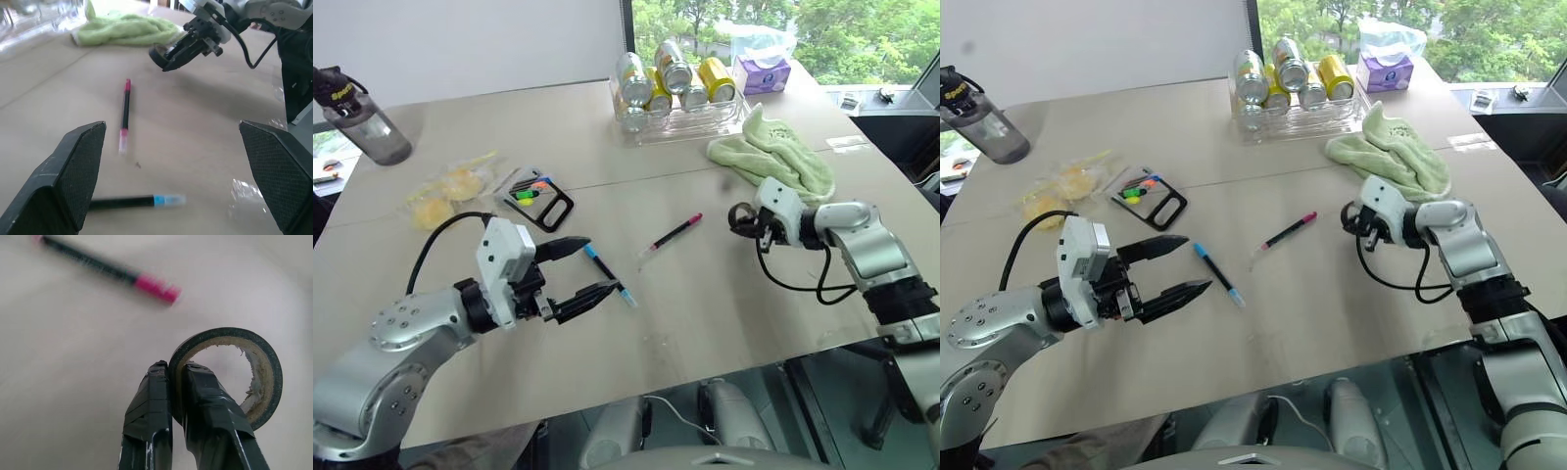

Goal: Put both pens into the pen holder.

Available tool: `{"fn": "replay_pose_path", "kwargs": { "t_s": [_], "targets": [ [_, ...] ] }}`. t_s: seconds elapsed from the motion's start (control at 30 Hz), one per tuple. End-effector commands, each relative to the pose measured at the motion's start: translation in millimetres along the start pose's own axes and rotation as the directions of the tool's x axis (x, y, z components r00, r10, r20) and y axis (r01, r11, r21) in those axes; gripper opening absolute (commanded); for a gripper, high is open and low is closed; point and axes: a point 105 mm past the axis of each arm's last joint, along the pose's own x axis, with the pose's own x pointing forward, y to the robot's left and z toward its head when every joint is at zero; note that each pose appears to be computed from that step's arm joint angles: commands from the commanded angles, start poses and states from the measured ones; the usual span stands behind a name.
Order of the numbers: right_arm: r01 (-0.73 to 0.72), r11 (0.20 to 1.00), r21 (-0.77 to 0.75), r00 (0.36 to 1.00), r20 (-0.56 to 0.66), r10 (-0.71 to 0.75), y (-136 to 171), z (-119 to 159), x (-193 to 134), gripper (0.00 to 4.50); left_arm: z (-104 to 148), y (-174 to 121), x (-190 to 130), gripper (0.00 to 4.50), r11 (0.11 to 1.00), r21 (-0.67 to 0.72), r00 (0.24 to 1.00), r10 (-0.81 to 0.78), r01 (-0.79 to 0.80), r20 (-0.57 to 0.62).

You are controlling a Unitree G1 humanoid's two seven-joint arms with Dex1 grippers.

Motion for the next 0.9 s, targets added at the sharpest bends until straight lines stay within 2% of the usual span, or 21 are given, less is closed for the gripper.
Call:
{"fn": "replay_pose_path", "kwargs": {
  "t_s": [0.03,0.17,0.27,0.37,0.4,0.53,0.63,0.67,0.83,0.9],
  "targets": [
    [0.177,0.981,-0.077,0.982,0.083,-0.171,-40,25,-6,0.02,12,1,4,4.5,1.0,0.008,0.999,0.004,-0.005,0.051],
    [0.348,0.933,-0.09,0.932,0.14,-0.334,-79,43,-3,0.02,23,1,7,4.5,1.0,-0.001,0.994,0.008,-0.008,0.11],
    [0.413,0.907,-0.089,0.905,0.149,-0.397,-94,50,1,0.02,31,2,7,4.5,1.0,-0.006,0.99,0.013,-0.013,0.14],
    [0.432,0.895,-0.112,0.901,0.099,-0.422,-100,44,4,0.02,40,7,8,4.5,0.999,-0.028,0.982,0.044,-0.039,0.182],
    [0.431,0.895,-0.112,0.902,0.081,-0.424,-101,42,5,0.9,42,8,8,4.5,0.998,-0.039,0.98,0.056,-0.049,0.193],
    [0.504,0.828,-0.247,0.861,0.062,-0.505,-111,42,-1,2.72,45,13,7,4.5,0.995,-0.064,0.977,0.084,-0.072,0.196],
    [0.543,0.815,-0.201,0.838,0.071,-0.541,-116,40,-5,4.16,42,15,7,4.5,0.994,-0.075,0.98,0.09,-0.078,0.18],
    [0.54,0.819,-0.193,0.84,0.067,-0.538,-115,37,-6,4.44,40,14,8,4.5,0.994,-0.078,0.981,0.091,-0.078,0.171],
    [0.506,0.846,-0.17,0.862,0.076,-0.501,-111,31,-9,4.44,35,14,8,4.5,0.994,-0.085,0.984,0.087,-0.075,0.153],
    [0.467,0.877,-0.113,0.883,0.107,-0.456,-106,31,-9,4.44,33,14,9,4.5,0.994,-0.084,0.986,0.084,-0.072,0.142]
  ]
}}
